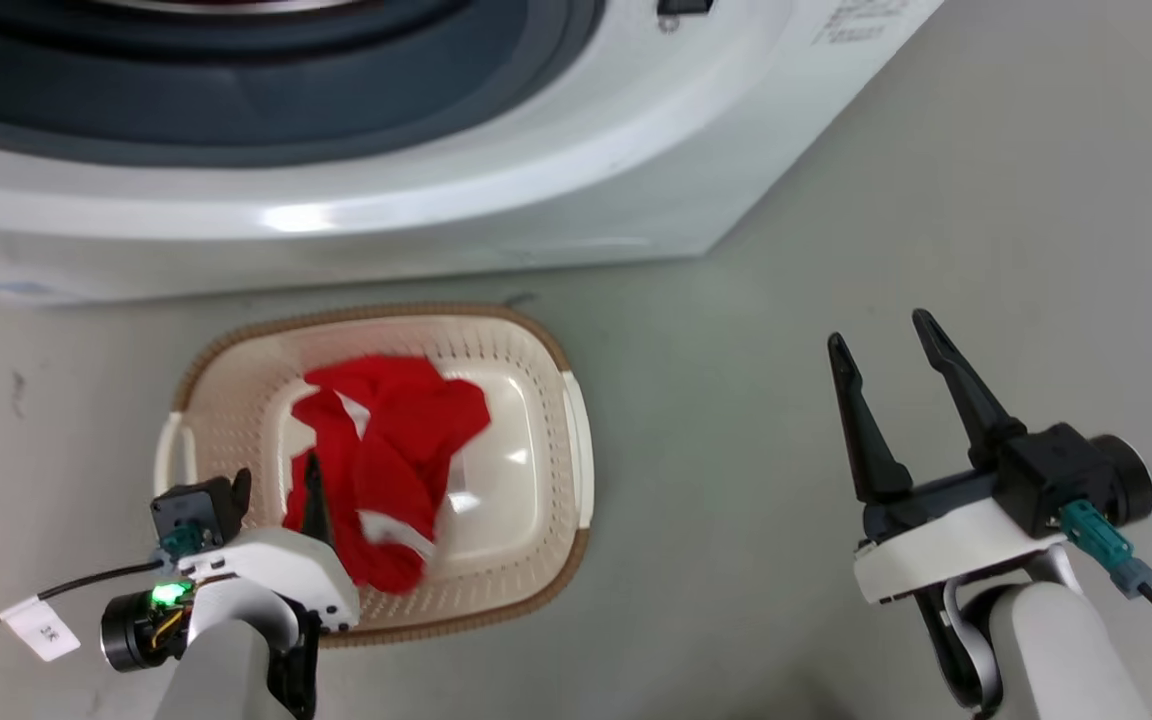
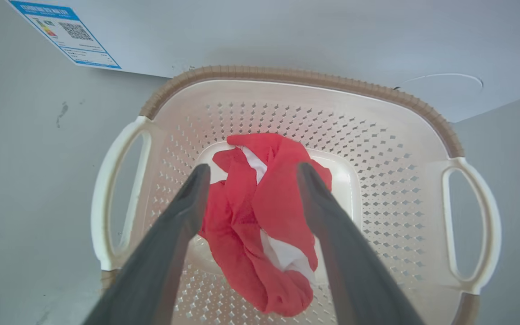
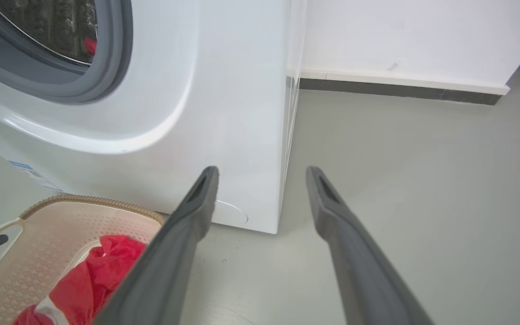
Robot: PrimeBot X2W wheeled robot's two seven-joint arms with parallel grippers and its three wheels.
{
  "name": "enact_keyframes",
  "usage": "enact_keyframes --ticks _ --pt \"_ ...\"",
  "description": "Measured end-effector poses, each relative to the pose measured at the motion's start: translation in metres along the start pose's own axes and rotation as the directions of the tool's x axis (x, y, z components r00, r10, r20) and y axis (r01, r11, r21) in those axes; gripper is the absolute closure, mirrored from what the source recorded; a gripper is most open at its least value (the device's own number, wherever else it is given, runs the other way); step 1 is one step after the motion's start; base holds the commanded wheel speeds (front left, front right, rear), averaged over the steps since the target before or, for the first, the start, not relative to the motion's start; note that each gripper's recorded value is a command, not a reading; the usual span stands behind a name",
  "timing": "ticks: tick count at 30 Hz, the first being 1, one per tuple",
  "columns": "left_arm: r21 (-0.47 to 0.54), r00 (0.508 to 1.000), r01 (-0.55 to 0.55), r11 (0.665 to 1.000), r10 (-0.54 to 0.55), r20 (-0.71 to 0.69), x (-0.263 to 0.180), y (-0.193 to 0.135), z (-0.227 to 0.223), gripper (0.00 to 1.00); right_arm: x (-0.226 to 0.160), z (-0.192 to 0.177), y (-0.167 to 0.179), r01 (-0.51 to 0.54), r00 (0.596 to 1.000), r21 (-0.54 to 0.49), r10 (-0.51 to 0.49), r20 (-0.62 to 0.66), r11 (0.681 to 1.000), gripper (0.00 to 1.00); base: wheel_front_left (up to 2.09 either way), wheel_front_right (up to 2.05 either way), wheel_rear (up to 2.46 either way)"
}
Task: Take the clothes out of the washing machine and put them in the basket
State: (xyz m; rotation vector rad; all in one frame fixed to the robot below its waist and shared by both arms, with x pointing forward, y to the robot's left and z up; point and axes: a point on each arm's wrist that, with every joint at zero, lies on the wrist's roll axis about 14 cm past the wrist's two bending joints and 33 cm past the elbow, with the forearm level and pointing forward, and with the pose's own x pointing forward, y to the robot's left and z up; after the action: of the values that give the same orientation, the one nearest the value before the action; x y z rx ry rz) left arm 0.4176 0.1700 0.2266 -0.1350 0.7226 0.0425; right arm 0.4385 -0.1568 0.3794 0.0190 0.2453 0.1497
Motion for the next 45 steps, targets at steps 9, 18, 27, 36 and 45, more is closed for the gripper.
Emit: enact_keyframes --ticks 9,18,27,36,45 --pt "0.042 0.97 0.017 0.999 -0.027 0.24 -0.06 -0.002 0.068 0.0 -0.036 0.052 -0.002 0.03 0.992 -0.016 -0.028 0.12 0.999 0.0 0.0 0.0 0.0" --pt "0.048 0.893 0.014 0.999 -0.034 0.45 -0.117 -0.001 0.121 0.0 -0.065 0.095 0.005 0.029 0.972 -0.053 -0.016 0.234 0.998 0.0 0.0 0.0 0.0" --pt "0.065 0.79 0.03 0.997 -0.064 0.61 -0.157 -0.012 0.17 0.0 -0.078 0.111 0.012 0.022 0.964 -0.076 -0.001 0.267 0.997 0.0 0.0 0.0 0.0" --pt "0.157 0.679 0.067 0.985 -0.16 0.717 -0.162 -0.047 0.234 0.0 -0.083 0.112 0.006 0.042 0.964 -0.067 -0.023 0.264 0.997 0.0 0.0 0.0 0.0" --pt "0.258 0.662 0.048 0.965 -0.224 0.715 -0.11 -0.064 0.289 0.0 -0.064 0.097 0.003 0.037 0.975 -0.044 -0.026 0.22 0.998 0.0 0.0 0.0 0.0"
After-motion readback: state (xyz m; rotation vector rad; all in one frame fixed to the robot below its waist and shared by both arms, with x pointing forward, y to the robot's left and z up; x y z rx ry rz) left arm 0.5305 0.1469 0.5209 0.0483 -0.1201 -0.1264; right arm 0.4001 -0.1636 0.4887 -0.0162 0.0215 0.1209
